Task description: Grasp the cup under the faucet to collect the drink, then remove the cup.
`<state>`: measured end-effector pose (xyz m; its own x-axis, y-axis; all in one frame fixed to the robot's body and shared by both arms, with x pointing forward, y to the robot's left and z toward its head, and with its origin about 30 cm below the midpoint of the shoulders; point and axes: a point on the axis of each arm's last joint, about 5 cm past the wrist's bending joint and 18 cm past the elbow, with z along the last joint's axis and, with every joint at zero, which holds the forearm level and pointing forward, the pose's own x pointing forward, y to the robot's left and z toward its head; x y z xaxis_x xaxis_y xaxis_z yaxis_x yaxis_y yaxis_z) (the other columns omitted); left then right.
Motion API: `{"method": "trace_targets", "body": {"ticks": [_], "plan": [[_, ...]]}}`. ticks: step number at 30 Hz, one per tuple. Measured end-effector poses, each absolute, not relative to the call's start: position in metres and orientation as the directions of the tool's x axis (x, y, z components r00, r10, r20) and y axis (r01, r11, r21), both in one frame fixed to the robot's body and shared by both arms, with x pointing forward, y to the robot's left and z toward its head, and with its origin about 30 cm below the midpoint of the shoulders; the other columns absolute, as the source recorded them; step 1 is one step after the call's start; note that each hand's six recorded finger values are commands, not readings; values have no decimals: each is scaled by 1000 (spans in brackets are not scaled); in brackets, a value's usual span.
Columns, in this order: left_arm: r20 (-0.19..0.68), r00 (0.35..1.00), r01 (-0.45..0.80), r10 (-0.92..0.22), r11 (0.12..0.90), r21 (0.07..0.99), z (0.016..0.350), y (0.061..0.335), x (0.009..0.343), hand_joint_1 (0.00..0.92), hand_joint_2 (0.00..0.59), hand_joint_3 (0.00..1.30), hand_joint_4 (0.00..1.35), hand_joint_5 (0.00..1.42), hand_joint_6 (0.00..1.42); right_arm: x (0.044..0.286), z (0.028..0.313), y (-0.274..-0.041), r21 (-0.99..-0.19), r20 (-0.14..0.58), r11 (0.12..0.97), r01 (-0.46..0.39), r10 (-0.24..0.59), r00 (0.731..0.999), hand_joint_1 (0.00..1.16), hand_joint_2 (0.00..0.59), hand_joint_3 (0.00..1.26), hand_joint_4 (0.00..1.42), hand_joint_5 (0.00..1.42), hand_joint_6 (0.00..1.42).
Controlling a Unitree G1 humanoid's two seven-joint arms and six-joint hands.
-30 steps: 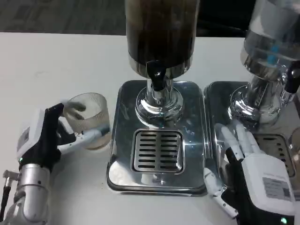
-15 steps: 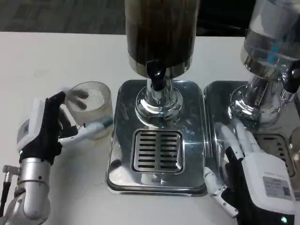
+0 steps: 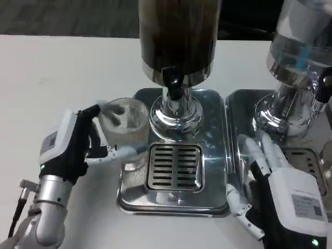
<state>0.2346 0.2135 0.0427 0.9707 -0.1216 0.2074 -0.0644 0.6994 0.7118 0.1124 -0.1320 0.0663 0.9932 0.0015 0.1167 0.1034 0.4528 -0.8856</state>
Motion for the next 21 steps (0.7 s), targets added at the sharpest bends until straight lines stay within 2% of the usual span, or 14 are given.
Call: {"method": "trace_targets", "body": {"ticks": [9, 14, 21], "plan": [[180, 955, 27, -234, 678, 735, 43, 200, 238, 580, 0, 837, 972, 1176, 1348, 111, 66, -133, -885, 115, 453, 106, -7, 993, 139, 506, 115, 0, 73, 264], [177, 937, 75, -300, 671, 738, 42, 182, 242, 583, 0, 839, 972, 1176, 1348, 110, 66, -132, -882, 111, 457, 111, -28, 993, 139, 506, 115, 0, 73, 265], [174, 929, 93, -327, 661, 744, 45, 170, 249, 590, 0, 846, 972, 1163, 1348, 107, 66, -130, -877, 110, 465, 125, -59, 992, 139, 506, 115, 0, 73, 267]]}}
